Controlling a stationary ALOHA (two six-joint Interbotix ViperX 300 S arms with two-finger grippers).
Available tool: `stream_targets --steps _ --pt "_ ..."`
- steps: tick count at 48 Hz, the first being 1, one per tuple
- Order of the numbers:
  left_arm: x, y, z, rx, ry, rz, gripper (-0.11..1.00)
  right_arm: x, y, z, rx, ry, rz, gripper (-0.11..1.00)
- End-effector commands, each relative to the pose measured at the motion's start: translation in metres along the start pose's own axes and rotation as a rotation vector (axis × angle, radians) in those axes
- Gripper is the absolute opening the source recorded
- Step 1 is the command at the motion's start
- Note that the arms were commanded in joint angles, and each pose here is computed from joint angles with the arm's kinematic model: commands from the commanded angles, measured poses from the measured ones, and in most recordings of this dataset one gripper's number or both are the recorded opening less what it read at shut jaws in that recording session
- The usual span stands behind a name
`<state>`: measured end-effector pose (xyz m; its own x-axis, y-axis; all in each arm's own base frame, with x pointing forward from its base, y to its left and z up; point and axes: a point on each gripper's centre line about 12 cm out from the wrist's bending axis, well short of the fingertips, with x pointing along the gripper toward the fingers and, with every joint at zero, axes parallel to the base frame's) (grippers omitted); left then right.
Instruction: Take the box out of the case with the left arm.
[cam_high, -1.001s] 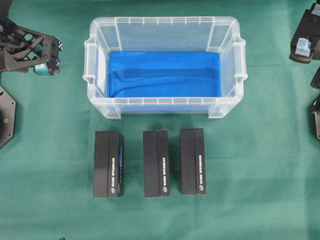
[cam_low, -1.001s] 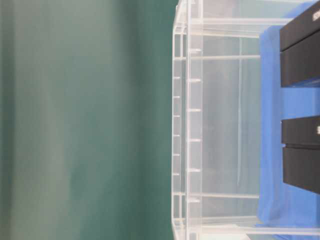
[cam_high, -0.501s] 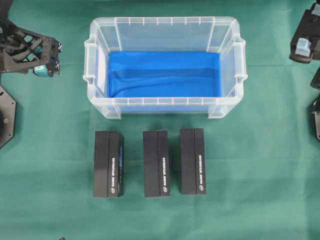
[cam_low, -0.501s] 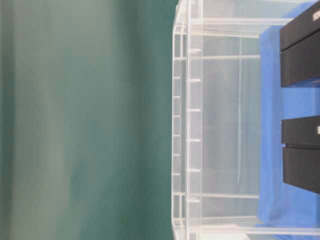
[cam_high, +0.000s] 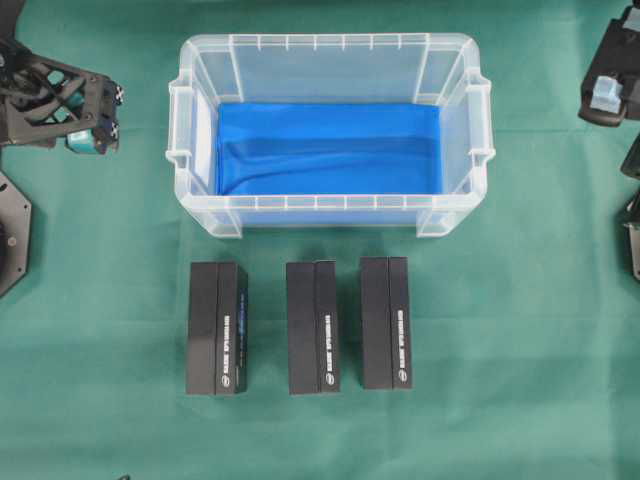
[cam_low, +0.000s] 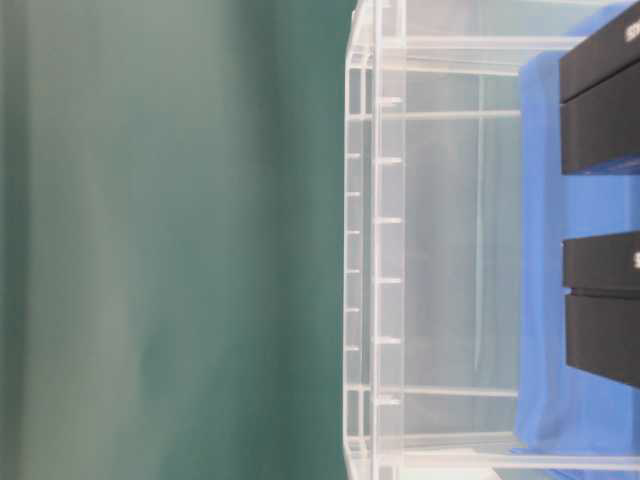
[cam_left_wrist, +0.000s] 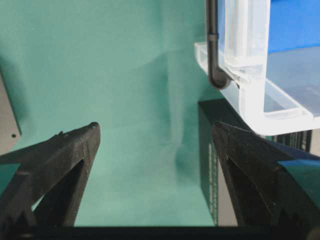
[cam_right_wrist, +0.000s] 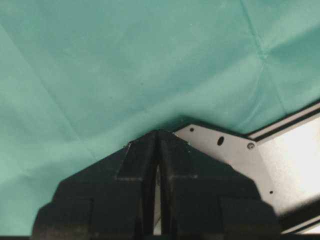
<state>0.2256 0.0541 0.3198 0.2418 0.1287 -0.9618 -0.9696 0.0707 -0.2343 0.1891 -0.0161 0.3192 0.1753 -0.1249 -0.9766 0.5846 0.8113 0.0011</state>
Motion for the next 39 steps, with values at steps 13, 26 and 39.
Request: stream_targets --steps 13,26,39 --pt "-0.0066 -0.0039 -0.0006 -0.002 0.016 0.012 0.9 -0.0034 0.0 0.0014 0.003 -0.014 0.006 0.0" --pt "-0.0062 -0.009 0.0008 -0.002 0.026 0.052 0.9 -0.0035 0.0001 0.0014 0.0 -0.015 0.005 0.0" --pt "-0.0049 -0.0123 0.0016 -0.002 0.027 0.056 0.9 -0.0034 -0.0001 0.0015 0.001 -0.015 0.005 0.0"
